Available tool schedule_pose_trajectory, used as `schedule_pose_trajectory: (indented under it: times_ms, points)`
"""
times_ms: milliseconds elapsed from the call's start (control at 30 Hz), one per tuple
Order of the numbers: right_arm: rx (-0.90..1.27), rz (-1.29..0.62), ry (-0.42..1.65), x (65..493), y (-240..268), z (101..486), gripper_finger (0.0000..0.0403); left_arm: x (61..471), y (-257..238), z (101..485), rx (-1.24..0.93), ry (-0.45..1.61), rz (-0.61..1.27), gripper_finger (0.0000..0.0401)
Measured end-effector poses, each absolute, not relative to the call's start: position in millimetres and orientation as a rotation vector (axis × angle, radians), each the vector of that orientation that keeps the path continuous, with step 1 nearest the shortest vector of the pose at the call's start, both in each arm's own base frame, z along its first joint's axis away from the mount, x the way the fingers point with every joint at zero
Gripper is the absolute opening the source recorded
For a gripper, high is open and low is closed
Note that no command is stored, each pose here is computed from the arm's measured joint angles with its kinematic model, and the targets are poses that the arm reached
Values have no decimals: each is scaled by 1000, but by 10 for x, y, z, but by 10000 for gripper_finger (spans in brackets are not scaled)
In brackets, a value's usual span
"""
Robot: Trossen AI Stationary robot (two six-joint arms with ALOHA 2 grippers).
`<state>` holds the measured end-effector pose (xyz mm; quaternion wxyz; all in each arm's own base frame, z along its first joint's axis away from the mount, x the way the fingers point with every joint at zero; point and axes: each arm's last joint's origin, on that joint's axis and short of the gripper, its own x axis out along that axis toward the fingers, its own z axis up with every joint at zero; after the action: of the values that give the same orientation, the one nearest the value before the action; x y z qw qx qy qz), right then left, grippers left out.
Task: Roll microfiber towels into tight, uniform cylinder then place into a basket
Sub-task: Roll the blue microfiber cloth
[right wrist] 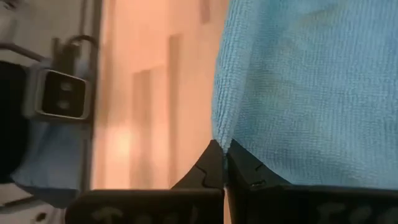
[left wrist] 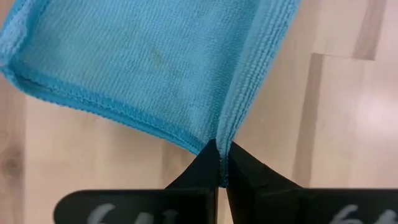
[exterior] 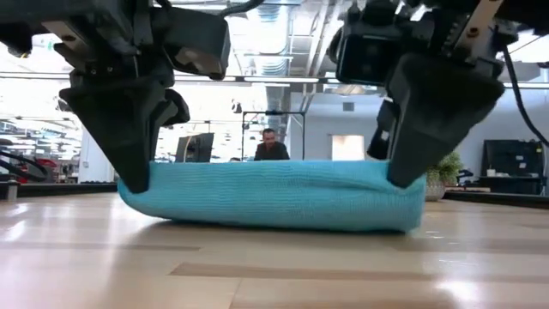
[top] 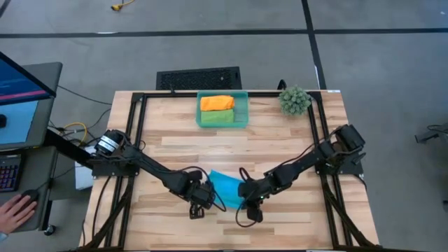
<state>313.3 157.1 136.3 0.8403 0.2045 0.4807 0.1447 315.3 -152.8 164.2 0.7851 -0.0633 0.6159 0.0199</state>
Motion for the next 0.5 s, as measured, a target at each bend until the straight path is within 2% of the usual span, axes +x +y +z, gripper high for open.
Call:
schedule_pose_trajectory:
  times_ms: [500]
  points:
    - [779,142,1005,2945,1428,1089,14,3215,-1441,1653,-351,1343,118,2]
